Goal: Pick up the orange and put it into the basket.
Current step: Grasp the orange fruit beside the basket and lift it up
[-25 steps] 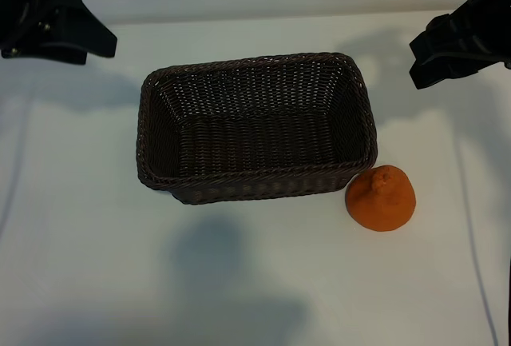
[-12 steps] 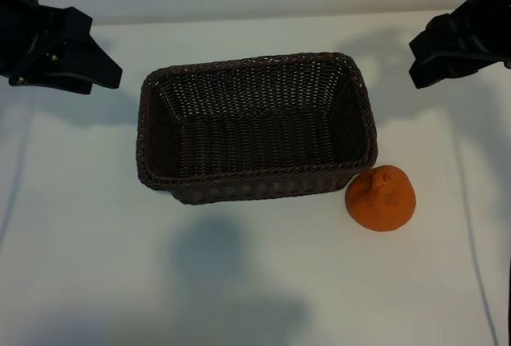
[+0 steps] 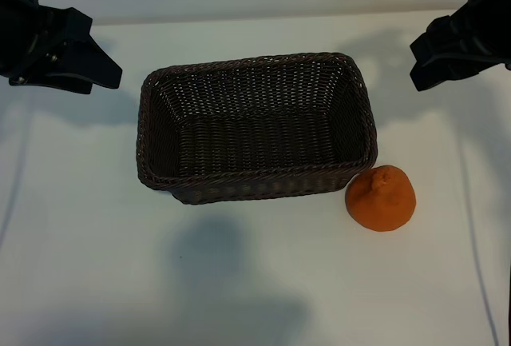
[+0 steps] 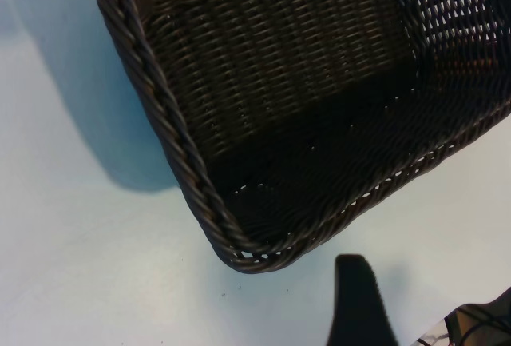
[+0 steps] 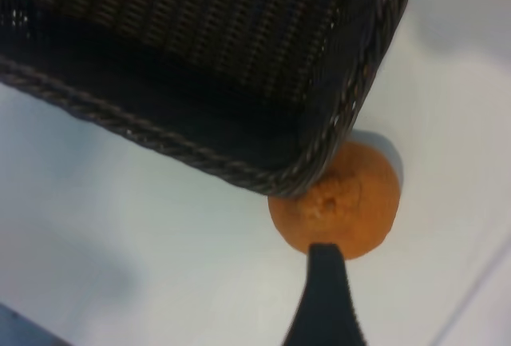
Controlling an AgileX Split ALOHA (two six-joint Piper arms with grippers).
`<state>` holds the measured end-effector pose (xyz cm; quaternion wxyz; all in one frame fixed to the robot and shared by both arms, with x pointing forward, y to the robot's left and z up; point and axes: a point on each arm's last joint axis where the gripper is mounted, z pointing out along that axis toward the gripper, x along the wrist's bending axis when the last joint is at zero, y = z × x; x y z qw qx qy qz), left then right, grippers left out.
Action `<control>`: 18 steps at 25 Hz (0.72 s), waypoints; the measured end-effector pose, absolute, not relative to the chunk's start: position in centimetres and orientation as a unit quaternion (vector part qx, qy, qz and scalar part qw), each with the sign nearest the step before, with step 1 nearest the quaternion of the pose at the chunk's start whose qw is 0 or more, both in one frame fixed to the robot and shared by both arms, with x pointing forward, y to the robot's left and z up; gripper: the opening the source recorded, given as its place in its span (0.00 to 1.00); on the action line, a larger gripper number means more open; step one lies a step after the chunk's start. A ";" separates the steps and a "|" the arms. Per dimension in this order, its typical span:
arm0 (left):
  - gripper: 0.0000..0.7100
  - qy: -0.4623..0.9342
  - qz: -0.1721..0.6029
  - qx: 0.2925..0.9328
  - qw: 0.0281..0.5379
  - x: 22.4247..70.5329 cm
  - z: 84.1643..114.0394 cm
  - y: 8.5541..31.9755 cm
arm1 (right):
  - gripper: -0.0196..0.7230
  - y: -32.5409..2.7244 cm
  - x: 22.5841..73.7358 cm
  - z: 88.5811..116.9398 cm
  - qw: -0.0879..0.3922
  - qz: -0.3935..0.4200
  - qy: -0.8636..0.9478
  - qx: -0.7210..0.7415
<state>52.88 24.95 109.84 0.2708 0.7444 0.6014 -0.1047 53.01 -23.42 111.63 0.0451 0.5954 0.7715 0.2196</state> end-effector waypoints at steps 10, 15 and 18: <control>0.66 0.601 -0.105 0.745 0.271 52.9 109.8 25.0 | 0.73 -23.5 52.6 111.5 0.032 0.202 0.786 0.583; 0.62 0.600 -0.104 0.745 0.271 52.9 109.8 25.0 | 0.71 -23.5 52.5 111.5 0.034 0.199 0.798 0.567; 0.61 0.600 -0.104 0.746 0.271 52.9 109.8 25.0 | 0.70 -23.5 52.5 111.4 0.034 0.198 0.800 0.565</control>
